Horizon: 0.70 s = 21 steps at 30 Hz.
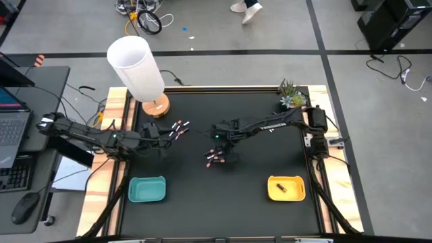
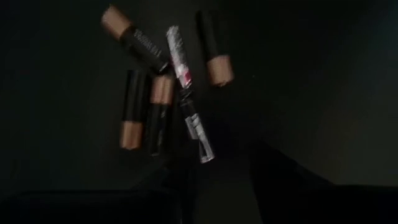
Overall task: Sort batteries
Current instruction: Put the silver battery into the green bin
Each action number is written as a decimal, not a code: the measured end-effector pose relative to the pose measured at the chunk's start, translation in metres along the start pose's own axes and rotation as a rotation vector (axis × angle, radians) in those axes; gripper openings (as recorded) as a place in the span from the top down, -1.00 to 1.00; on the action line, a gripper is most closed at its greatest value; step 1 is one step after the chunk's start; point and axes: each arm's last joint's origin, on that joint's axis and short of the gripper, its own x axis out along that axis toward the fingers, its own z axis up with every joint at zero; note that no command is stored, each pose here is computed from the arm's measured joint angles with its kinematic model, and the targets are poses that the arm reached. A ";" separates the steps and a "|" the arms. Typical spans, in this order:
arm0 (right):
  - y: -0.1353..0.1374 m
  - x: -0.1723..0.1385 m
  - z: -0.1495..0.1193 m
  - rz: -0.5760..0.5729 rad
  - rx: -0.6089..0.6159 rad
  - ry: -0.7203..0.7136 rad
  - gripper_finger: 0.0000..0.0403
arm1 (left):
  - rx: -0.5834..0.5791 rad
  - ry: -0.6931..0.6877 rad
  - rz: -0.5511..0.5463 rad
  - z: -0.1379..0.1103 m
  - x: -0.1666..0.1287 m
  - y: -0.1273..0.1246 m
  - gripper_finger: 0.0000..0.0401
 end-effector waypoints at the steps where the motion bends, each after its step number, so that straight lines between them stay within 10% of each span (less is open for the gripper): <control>1: 0.000 0.000 0.000 0.000 0.002 0.003 0.39 | 0.000 0.000 0.000 0.000 0.000 0.000 0.43; 21: 0.004 0.013 -0.010 0.016 -0.006 -0.022 0.40 | 0.013 0.013 -0.003 -0.002 0.004 -0.003 0.42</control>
